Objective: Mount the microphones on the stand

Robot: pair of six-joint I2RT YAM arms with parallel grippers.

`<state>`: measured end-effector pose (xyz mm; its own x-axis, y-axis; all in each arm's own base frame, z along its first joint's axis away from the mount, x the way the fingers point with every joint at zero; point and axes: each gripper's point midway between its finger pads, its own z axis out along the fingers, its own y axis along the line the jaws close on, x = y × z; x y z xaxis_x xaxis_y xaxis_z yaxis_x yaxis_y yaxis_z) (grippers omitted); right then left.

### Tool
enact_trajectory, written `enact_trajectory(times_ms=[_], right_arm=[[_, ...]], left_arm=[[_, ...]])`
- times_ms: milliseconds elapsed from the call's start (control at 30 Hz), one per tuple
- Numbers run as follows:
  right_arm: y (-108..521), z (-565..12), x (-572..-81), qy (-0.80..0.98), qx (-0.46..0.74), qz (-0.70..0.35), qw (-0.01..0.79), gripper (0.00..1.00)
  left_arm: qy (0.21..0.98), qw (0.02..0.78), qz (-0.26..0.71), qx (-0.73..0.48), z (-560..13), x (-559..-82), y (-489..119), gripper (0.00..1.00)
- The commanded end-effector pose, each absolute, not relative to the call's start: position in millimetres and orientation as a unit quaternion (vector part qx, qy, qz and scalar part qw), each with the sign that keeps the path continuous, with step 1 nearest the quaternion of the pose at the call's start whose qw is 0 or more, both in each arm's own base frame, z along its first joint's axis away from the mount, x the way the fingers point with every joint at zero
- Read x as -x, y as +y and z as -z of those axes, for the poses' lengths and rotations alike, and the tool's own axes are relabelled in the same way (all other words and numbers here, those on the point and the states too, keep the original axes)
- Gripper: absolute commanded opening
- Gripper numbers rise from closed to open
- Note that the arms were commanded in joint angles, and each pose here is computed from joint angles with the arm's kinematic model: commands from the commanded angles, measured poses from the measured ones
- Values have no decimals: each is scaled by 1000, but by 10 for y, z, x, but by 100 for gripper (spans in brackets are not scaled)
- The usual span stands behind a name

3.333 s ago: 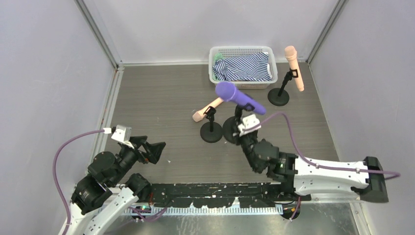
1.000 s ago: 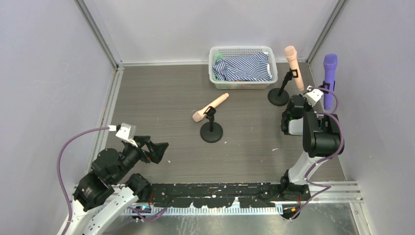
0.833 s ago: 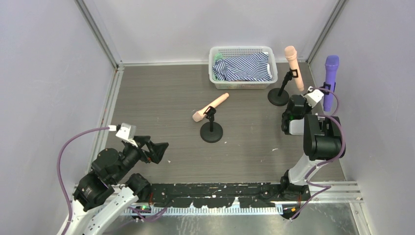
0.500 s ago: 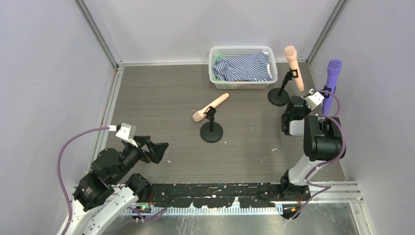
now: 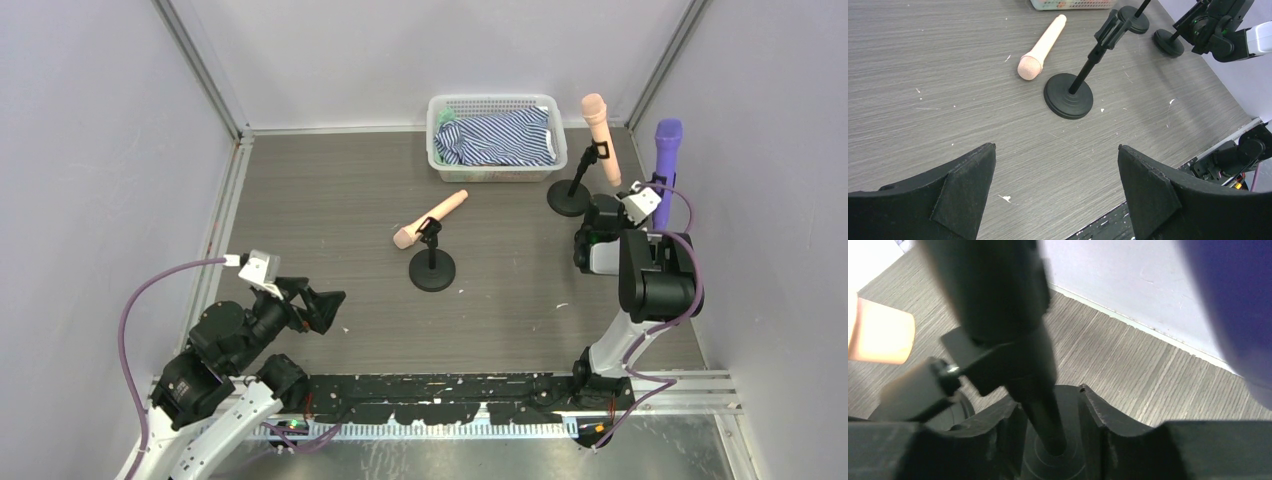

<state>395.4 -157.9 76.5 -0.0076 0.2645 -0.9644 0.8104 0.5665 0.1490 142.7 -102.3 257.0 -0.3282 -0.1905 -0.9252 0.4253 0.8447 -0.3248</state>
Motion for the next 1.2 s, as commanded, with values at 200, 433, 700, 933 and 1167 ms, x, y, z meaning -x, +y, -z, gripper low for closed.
enact_trajectory(times_ms=[200,433,700,933,1167], right_arm=[[-1589,-1005,-3973,646,-416,220,601,58],[-1453,-999,-3912,657,-424,172,599,68],[-1270,-1096,-3885,666,-441,112,591,78],[-1185,-1183,-3803,677,-430,109,587,82],[-1056,-1261,-3629,675,-440,73,588,82]], left_arm=[[758,586,273,-84,-2653,-1465,-1065,93],[758,586,273,-84,-2655,-1465,-1066,93],[757,587,274,-85,-2657,-1462,-1068,93],[757,586,275,-86,-2655,-1460,-1073,93],[757,587,274,-85,-2655,-1464,-1068,93]])
